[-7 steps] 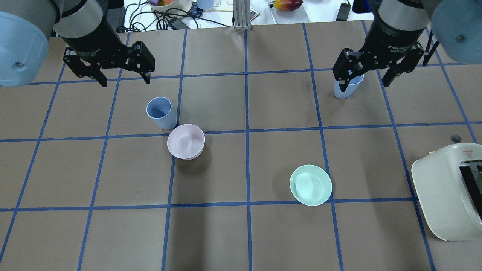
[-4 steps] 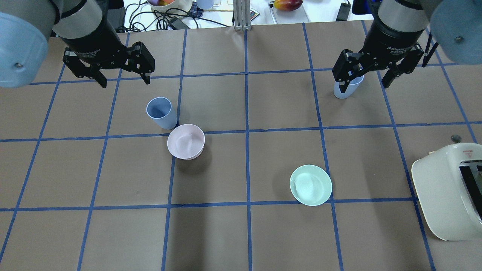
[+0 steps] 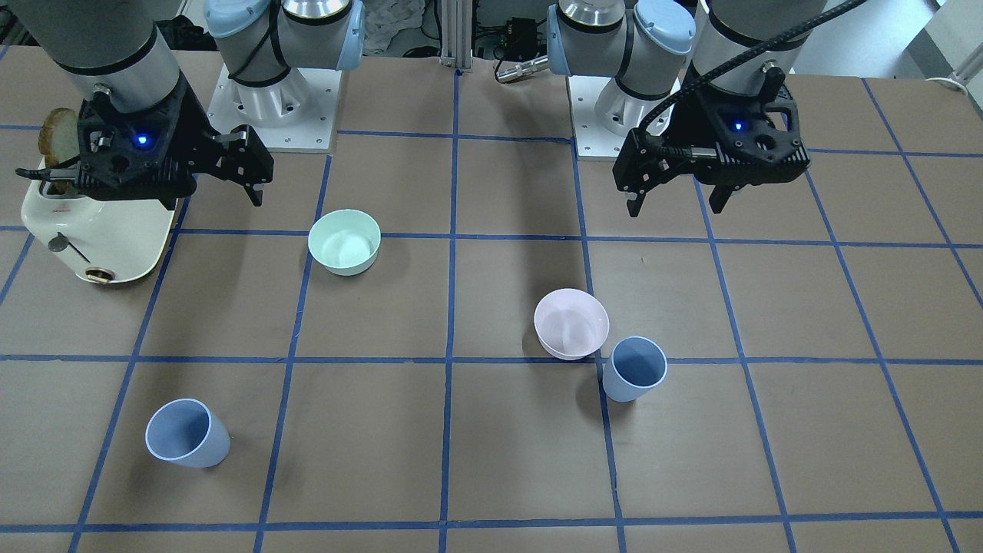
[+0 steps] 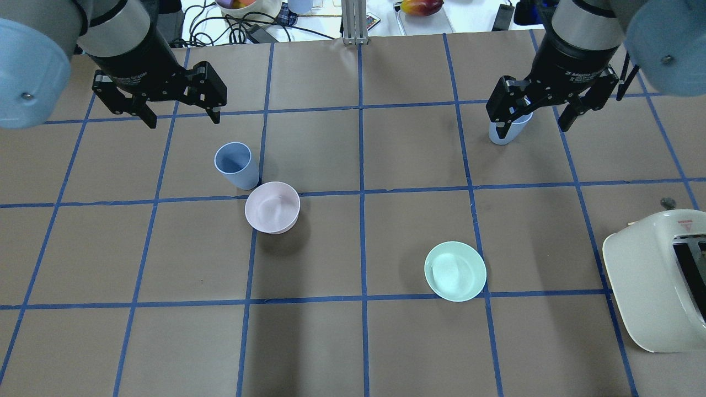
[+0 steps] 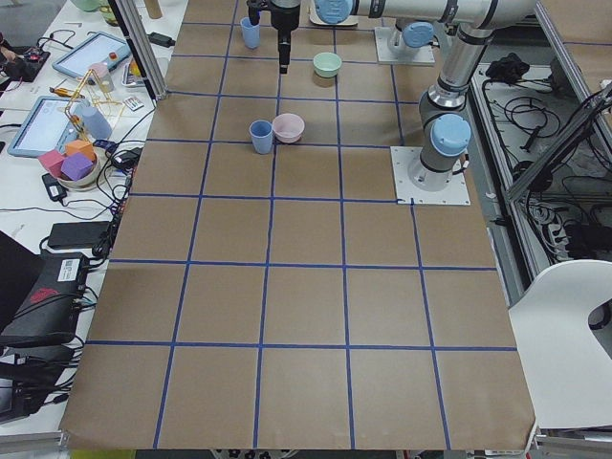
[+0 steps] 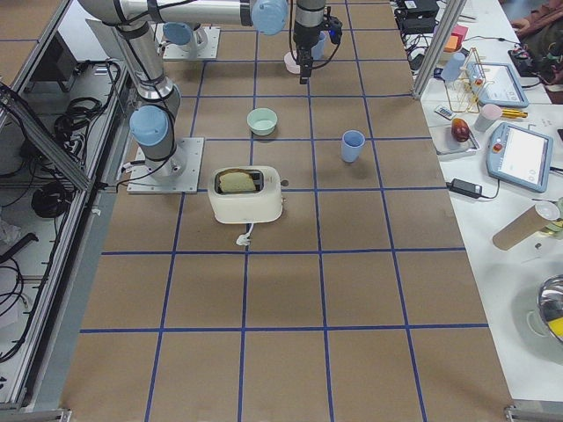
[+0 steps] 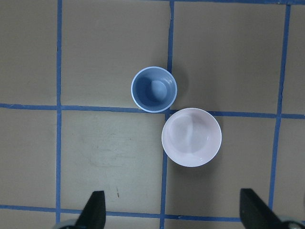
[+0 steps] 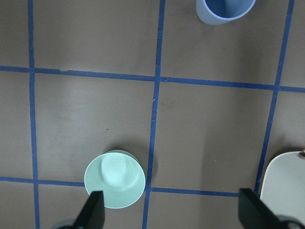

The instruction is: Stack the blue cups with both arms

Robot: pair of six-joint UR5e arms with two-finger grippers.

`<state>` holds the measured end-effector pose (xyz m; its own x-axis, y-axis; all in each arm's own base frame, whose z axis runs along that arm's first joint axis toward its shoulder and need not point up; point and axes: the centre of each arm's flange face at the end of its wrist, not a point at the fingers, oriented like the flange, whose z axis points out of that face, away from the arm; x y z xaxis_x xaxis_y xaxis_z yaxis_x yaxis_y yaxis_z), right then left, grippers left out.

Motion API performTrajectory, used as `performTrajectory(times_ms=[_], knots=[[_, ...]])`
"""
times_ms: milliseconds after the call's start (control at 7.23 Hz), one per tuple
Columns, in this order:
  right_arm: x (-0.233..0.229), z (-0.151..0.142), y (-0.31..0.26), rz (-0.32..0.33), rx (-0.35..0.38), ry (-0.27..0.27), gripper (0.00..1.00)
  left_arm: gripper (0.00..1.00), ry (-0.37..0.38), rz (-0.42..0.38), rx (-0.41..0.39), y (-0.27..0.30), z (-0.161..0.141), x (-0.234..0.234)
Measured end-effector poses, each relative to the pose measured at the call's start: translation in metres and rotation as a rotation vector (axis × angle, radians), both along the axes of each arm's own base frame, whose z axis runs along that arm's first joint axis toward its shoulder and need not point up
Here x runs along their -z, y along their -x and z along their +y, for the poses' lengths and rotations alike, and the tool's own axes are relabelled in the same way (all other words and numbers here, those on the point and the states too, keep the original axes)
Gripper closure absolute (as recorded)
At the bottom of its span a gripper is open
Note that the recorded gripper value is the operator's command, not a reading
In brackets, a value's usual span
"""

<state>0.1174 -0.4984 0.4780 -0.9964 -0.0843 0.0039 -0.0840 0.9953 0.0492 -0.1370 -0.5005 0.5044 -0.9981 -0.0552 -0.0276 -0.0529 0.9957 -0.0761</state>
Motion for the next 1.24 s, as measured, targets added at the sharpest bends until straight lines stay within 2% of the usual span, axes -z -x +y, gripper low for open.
performTrajectory(times_ms=[415,691,968,1245], knots=[[0.001,-0.006,0.002,-0.001,0.003,0.017,0.0,0.0,-0.001,0.0,0.0,0.0,-0.001,0.001],[0.017,-0.04,0.02,0.013,0.039,0.091,0.0,0.0,-0.017,0.0,0.011,0.0,-0.016,0.013],[0.04,-0.083,0.058,0.014,0.07,0.155,0.0,0.0,-0.029,0.002,0.031,0.001,-0.07,0.074],[0.073,-0.145,0.095,0.021,0.032,0.182,0.0,0.02,-0.062,0.005,0.032,0.002,-0.123,0.163]])
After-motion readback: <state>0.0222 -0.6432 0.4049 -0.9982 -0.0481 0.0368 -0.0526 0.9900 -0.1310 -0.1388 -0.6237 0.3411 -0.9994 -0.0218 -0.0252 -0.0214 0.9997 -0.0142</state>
